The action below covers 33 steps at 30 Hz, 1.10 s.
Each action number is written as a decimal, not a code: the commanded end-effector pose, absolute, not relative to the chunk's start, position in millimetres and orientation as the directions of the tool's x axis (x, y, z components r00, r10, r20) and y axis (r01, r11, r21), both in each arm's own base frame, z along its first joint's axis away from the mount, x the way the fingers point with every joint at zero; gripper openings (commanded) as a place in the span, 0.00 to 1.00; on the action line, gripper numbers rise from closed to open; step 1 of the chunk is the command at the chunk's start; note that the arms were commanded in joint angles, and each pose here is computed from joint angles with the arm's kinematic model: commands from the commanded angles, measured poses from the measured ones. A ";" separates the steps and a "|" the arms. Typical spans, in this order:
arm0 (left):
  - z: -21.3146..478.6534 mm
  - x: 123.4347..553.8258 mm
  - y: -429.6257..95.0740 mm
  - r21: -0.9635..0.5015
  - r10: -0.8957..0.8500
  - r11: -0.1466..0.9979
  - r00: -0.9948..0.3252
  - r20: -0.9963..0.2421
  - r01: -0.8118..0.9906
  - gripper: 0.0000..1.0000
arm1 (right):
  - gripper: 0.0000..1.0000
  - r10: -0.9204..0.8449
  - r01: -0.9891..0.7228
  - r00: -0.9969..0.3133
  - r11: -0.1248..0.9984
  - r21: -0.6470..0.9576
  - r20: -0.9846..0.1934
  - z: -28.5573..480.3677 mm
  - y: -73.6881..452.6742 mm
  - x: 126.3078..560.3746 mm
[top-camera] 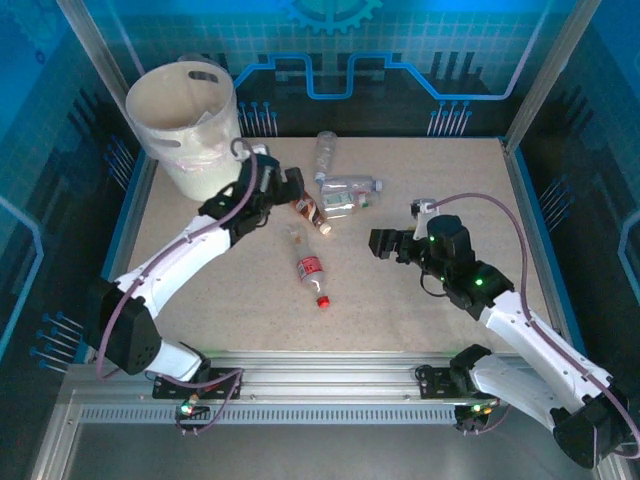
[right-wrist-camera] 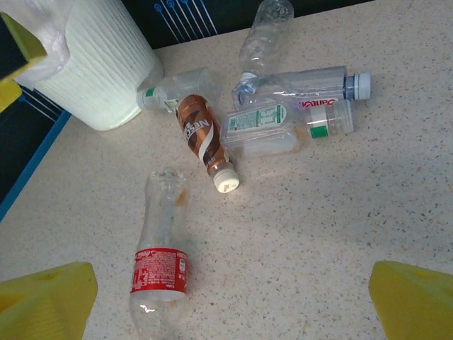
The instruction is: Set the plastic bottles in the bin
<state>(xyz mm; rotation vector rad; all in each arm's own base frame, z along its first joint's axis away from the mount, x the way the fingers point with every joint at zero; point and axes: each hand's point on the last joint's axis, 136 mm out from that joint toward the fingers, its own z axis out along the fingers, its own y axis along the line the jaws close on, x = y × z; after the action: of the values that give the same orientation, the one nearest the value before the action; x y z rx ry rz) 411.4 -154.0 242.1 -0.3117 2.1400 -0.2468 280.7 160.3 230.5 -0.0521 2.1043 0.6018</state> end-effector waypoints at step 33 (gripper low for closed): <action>15.7 400.9 -185.0 -0.197 -0.456 0.890 -0.818 -0.352 -0.412 0.74 | 1.00 0.145 -0.258 -0.542 0.909 0.328 -0.828 240.3 148.4 273.2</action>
<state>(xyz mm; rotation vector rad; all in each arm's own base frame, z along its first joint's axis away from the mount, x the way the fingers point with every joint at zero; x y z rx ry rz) 394.6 -184.8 19.9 -0.5791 2.6820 -0.1157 276.2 149.4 230.4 -0.0686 2.1037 0.5273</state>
